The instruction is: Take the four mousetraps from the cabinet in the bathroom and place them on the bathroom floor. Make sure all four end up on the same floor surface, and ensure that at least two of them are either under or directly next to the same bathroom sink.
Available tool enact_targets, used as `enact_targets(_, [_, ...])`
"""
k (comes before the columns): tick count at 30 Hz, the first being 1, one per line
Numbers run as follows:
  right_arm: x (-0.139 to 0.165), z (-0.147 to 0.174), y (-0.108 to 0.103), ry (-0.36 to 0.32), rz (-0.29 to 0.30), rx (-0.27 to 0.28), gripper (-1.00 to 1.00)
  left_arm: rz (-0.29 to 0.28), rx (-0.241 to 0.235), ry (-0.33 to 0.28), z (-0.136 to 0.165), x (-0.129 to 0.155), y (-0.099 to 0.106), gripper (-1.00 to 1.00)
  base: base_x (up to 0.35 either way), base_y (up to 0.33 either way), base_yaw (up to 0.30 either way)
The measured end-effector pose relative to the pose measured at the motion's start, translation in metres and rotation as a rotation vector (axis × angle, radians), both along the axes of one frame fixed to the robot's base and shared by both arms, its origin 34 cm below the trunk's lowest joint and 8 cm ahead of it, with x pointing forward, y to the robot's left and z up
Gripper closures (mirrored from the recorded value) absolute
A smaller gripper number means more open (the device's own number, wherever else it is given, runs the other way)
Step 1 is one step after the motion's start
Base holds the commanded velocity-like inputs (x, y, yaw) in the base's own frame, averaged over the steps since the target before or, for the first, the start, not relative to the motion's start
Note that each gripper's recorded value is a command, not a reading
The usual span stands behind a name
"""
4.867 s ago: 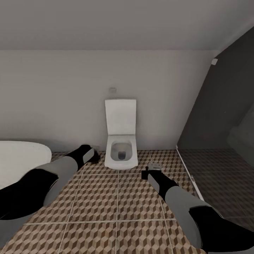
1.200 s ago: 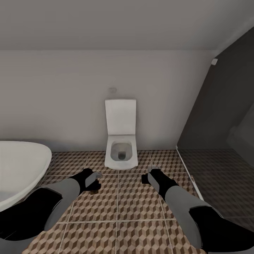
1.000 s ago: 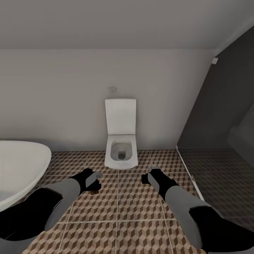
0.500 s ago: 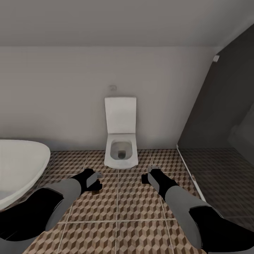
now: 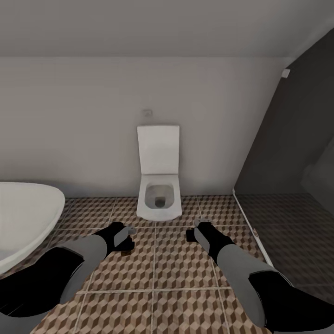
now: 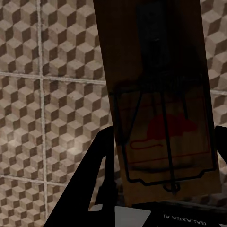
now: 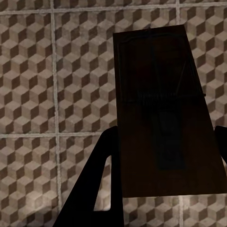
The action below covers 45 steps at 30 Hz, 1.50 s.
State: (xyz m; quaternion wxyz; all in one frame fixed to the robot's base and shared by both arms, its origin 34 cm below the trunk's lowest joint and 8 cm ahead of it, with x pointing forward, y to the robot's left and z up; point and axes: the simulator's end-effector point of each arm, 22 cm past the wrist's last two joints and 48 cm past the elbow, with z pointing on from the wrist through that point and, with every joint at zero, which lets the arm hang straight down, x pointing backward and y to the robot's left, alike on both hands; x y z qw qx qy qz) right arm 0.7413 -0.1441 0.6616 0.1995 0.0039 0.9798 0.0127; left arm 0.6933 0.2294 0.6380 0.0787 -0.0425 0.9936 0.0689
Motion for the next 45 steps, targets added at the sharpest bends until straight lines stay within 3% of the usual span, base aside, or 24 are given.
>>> enact_targets(41, [0.001,-0.055,0.000,-0.005,0.000,-0.001,1.00,-0.004,-0.004,-0.004,-0.056,-0.001,-0.004,1.00,0.000,0.000,0.000])
enact_targets(45, [0.001,-0.055,0.000,-0.005,0.000,-0.001,1.00,0.008,0.000,-0.067,-0.055,0.011,-0.002,1.00,0.000,0.000,0.000])
